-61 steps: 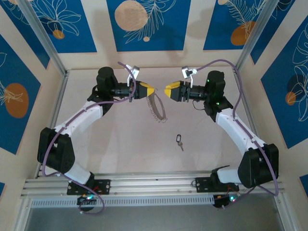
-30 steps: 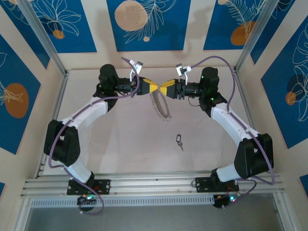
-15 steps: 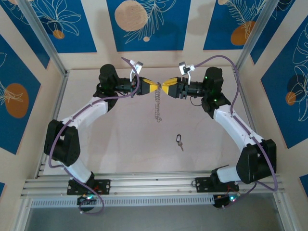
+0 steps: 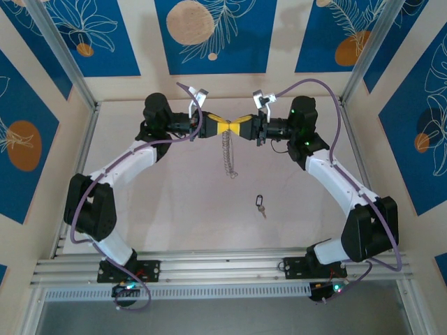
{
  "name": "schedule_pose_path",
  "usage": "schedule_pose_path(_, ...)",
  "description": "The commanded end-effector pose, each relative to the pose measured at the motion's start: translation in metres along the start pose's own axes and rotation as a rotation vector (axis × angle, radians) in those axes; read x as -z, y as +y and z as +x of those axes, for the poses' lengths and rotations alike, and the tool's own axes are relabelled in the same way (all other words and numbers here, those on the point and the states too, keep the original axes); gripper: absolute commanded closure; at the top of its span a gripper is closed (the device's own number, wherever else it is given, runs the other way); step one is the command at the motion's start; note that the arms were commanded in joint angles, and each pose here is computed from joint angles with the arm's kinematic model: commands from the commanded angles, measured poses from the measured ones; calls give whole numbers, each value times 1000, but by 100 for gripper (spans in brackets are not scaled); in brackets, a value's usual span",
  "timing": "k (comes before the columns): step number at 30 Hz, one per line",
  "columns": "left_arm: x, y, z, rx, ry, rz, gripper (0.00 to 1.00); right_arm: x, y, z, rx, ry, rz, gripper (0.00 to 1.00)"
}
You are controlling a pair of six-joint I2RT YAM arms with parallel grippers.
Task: Put the keys on the keyring
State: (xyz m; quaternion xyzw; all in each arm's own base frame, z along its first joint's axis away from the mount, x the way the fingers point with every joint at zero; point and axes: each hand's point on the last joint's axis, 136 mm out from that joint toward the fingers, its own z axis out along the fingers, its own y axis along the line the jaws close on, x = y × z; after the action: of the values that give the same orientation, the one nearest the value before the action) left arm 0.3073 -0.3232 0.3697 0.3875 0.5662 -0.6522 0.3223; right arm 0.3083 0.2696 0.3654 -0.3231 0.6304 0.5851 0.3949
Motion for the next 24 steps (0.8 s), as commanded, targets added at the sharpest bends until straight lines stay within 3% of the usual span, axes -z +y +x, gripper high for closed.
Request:
schedule_pose_path(1, -5, -17, -13, -86, -2, 45, 100, -1, 7, -8, 32, -6, 0, 100)
schedule_pose_path(4, -2, -15, -18, -86, -24, 21, 100, 1, 6, -8, 34, -11, 17, 100)
schedule_pose_path(8, 12, -9, -30, -105, -123, -69, 71, 6, 6, -10, 39, -46, 50, 100)
schedule_pose_path(11, 28, -5, -40, -106, -227, -138, 62, 10, 8, -12, 44, -74, 64, 100)
schedule_pose_path(24, 31, -7, -30, -21, -327, -113, 60, 15, 20, -27, 53, -221, 68, 100)
